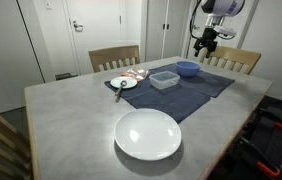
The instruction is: Pour the contents from the blue bowl into the white bowl then put the blue bowl on the table
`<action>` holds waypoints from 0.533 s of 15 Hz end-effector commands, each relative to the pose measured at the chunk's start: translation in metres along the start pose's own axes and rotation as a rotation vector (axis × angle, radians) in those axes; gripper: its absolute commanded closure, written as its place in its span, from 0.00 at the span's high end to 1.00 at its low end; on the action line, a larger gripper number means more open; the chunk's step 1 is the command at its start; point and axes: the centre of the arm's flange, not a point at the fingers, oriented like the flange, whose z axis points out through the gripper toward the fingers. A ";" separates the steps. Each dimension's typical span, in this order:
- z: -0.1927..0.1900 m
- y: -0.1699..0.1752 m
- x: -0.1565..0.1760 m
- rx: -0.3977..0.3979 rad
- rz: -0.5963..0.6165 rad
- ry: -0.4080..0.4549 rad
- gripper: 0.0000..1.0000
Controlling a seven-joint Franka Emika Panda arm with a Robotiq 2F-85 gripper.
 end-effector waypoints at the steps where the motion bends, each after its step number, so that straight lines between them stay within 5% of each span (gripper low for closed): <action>1: 0.020 -0.001 0.011 -0.031 -0.008 -0.015 1.00; 8: 0.042 -0.006 0.013 -0.116 0.021 -0.034 1.00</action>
